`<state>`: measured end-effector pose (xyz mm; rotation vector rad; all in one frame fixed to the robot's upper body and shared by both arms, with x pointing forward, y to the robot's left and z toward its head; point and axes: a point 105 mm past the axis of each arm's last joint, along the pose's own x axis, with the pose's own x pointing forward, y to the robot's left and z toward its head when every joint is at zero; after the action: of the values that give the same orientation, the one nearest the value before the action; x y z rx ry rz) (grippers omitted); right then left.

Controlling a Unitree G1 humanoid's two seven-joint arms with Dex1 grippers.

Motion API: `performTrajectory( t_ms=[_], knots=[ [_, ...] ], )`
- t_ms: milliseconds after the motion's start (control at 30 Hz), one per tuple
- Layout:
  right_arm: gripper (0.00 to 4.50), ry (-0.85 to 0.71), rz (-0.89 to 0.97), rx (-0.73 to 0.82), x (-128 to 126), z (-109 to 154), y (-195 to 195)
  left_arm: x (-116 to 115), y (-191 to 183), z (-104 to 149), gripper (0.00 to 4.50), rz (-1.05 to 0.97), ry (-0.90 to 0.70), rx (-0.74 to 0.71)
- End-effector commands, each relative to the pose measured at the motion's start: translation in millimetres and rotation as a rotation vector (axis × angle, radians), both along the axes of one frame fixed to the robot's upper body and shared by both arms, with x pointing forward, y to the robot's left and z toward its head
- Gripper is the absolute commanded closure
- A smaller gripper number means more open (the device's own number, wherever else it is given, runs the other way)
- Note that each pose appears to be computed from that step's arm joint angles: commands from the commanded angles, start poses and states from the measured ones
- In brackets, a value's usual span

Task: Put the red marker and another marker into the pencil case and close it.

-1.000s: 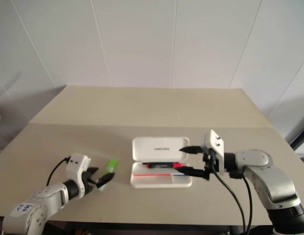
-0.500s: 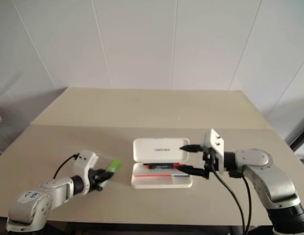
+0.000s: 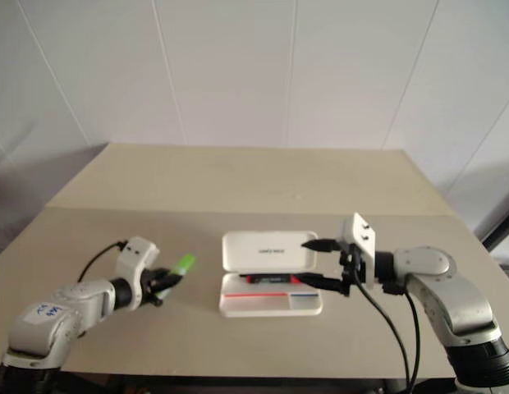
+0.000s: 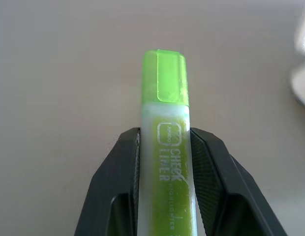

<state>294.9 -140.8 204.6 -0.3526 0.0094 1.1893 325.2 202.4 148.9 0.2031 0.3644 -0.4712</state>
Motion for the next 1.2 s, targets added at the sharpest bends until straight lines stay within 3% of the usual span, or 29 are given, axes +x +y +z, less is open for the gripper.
performTrajectory(
  t_ms=[33, 167, 267, 400, 600, 867, 1033, 1200],
  knots=[
    [0.0, -0.052, 0.001, 0.006, -1.5, 9.2, 0.1, 3.1, 1.6, 37.2, 3.39, -0.082, -0.159, 0.038],
    [0.0, -0.054, -0.006, 0.007, -1.4, 9.1, -0.7, -4.9, -8.7, 63.7, 3.39, -0.231, -0.251, -0.03],
    [0.0, -0.058, -0.01, 0.009, -2.5, 9.5, -2.0, -24.8, -24.8, 69.6, 3.39, -0.445, -0.253, -0.042],
    [0.0, -0.066, -0.019, 0.012, -3.0, 10.0, -3.2, -41.2, -38.6, 66.8, 3.39, -0.67, -0.198, -0.005],
    [0.0, -0.076, -0.048, 0.019, -5.1, 10.1, -6.3, -48.0, -53.8, 62.5, 3.39, -0.909, -0.167, 0.067],
    [0.0, -0.074, -0.122, 0.013, -13.8, 3.6, -21.2, -24.4, -97.5, 57.2, 3.39, -1.106, -0.169, 0.139],
    [0.0, -0.08, -0.14, 0.004, -24.8, 2.2, -35.9, 0.0, -122.4, 48.8, 3.39, -1.067, -0.112, 0.165],
    [0.0, -0.078, -0.123, 0.035, -42.8, 5.3, -44.7, 0.9, -143.1, 33.7, 3.39, -1.089, -0.039, 0.197]
  ],
)
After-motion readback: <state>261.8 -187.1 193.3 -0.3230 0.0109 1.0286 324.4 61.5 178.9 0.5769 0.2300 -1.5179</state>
